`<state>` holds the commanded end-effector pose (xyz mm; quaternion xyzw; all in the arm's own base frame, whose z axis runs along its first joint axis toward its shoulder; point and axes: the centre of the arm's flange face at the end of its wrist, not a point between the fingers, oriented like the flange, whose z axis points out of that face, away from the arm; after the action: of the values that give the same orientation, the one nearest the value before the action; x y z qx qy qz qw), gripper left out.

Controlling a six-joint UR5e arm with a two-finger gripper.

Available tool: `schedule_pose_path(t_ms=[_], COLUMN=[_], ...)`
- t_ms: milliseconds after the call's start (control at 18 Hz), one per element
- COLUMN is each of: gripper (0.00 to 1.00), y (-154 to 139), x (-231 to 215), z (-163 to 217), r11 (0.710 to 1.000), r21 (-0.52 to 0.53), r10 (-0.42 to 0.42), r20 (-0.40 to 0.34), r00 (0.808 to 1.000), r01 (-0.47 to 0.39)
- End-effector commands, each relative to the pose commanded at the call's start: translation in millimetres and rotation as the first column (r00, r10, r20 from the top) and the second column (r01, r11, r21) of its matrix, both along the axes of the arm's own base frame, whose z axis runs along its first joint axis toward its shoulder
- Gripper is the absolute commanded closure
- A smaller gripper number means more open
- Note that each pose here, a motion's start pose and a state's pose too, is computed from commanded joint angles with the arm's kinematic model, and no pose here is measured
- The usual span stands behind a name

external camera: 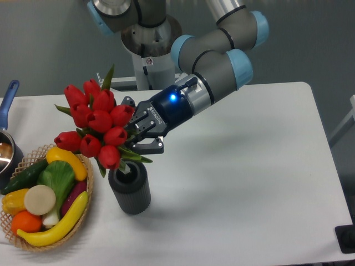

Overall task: Insert the flowers into the vase
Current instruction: 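Tilt the tulip bunch and lower its stems into the vase opening, then push the tulip stems down into the vase, straightening the bunch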

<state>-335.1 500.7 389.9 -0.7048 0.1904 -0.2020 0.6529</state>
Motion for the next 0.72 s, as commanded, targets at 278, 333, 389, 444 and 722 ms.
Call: schedule_pose_path(t_ms=[278, 333, 389, 444, 722], gripper=[0.82, 0.82, 0.82, 0.82, 0.81], y=[-1.2, -1.5, -2.1, -3.0, -6.7], x=[1.7, 2.1, 3.1, 2.9, 8.4], z=[-17.0, -23.1, -25.9, -27.2, -41.3], r11=[1.000, 1.000, 1.000, 1.000, 0.999], r21=[-0.018, -0.022, -0.020, -0.020, -0.042], r10=[0.000, 0.001, 0.000, 0.001, 0.003], r20=[0.021, 0.022, 0.016, 0.016, 0.035], r00=[1.000, 1.000, 1.000, 1.000, 0.999], r01=[0.000, 0.000, 0.000, -0.001, -0.002])
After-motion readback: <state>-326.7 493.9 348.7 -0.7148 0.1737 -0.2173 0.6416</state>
